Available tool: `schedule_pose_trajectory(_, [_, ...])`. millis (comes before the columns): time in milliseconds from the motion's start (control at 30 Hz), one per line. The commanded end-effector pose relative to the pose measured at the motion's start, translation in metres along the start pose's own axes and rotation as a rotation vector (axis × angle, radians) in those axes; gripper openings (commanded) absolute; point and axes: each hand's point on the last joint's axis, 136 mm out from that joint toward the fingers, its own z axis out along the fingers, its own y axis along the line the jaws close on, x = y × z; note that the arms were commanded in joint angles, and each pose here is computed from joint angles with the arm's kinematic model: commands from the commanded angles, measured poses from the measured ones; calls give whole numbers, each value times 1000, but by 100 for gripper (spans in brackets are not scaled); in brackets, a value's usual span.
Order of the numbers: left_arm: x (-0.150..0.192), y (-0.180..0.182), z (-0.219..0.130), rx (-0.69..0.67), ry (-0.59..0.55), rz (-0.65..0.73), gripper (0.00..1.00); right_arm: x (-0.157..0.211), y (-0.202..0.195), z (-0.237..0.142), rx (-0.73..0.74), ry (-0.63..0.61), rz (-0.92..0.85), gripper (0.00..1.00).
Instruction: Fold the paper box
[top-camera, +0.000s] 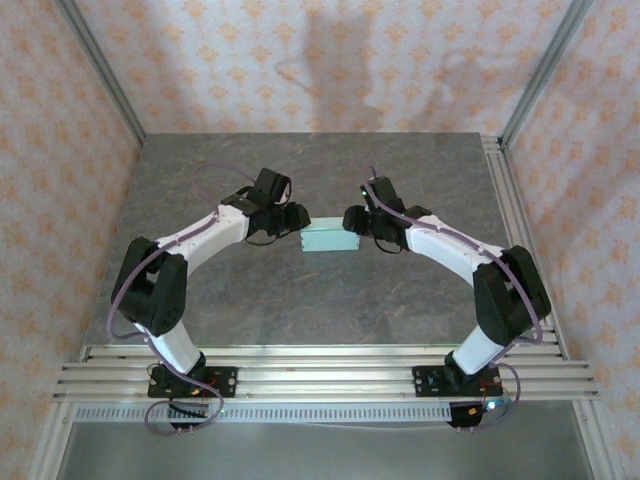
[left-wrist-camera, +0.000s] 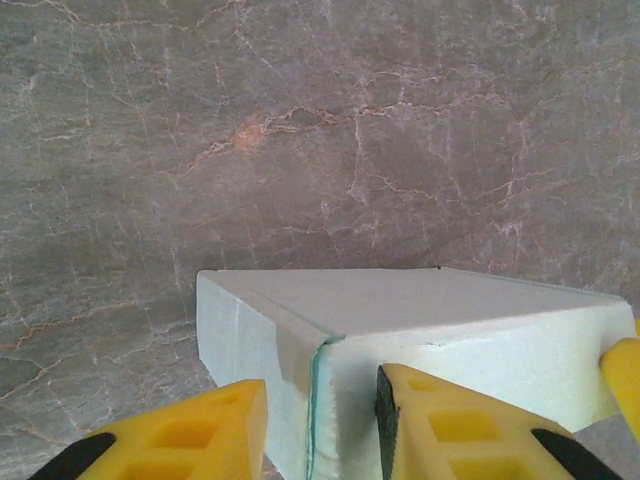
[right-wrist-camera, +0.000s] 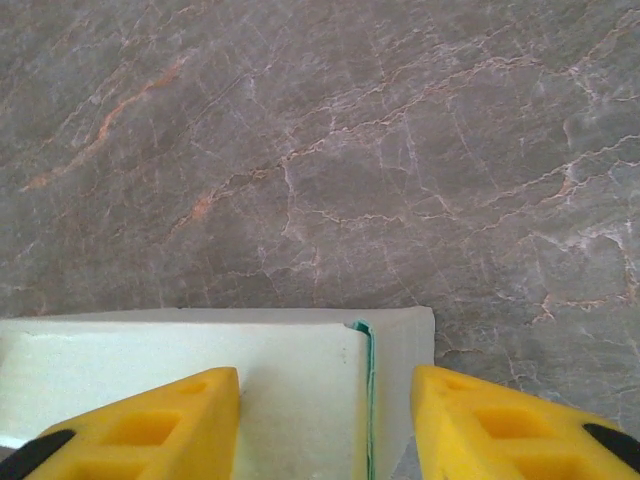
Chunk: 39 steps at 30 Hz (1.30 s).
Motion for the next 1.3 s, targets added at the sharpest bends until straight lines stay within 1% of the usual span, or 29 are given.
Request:
schedule_pose_trajectory(0, [36, 47, 21, -142, 121, -22, 33, 16, -20, 12, 43, 35, 32, 44])
schedule_pose_trajectory(100, [41, 54, 25, -155, 127, -26, 31, 23, -27, 18, 55, 44, 39, 41])
schedule_pose_trajectory(267, [49, 65, 32, -174, 143, -38, 24, 29, -29, 24, 42, 51, 54, 31])
schedule_pose_trajectory(300, [52, 68, 33, -181, 148, -42, 21, 29, -28, 24, 29, 50, 63, 29])
schedule_pose_trajectory(333, [53, 71, 34, -196, 154, -45, 14, 28, -26, 24, 10, 46, 73, 28])
schedule_pose_trajectory(367, [54, 73, 33, -207, 159, -40, 12, 27, -24, 23, -8, 40, 83, 27])
schedule_pose_trajectory(433, [55, 75, 34, -216, 165, -35, 10, 22, -18, 21, -46, 18, 98, 21])
schedule_pose_trajectory(533, [53, 72, 33, -205, 157, -28, 9, 18, -12, 18, -76, 8, 99, 9])
schedule_pose_trajectory(600, [52, 70, 31, -196, 151, -22, 7, 16, -9, 17, -88, 3, 98, 5])
schedule_pose_trajectory(633, [51, 67, 29, -181, 145, -16, 3, 15, -7, 15, -97, 0, 98, 5])
schedule_pose_trajectory(700, [49, 63, 26, -161, 132, -8, 4, 10, -3, 11, -111, -14, 92, 6])
schedule_pose_trajectory(733, [47, 60, 24, -153, 123, -1, 7, 8, -1, 9, -117, -22, 88, 11])
schedule_pose_trajectory(767, [44, 58, 21, -146, 114, 6, 12, 5, 0, 7, -120, -33, 84, 18])
schedule_pose_trajectory(800, [42, 54, 17, -137, 104, 14, 19, 2, 1, 3, -121, -46, 76, 26])
schedule_pose_trajectory(900, [30, 40, 6, -107, 71, 38, 43, -7, 3, -6, -119, -83, 56, 41])
schedule_pose_trajectory(967, [21, 30, -2, -94, 53, 49, 63, -11, 4, -12, -117, -105, 35, 48])
schedule_pose_trajectory(1000, [16, 22, -7, -78, 37, 60, 69, -14, 4, -15, -117, -117, 14, 54])
schedule_pose_trajectory(1067, [6, 12, -16, -57, 2, 70, 77, -16, 5, -20, -112, -132, -50, 65])
schedule_pose_trajectory(1133, [-5, 4, -25, -50, -37, 79, 82, -18, 8, -25, -118, -140, -139, 72])
schedule_pose_trajectory(1167, [-9, 2, -29, -51, -53, 84, 88, -18, 12, -28, -134, -140, -200, 74])
schedule_pose_trajectory(1233, [-17, 3, -38, -59, -91, 81, 93, -17, 23, -35, -173, -128, -333, 79])
schedule_pose_trajectory(1267, [-20, 6, -41, -64, -104, 69, 100, -17, 27, -38, -187, -124, -390, 80])
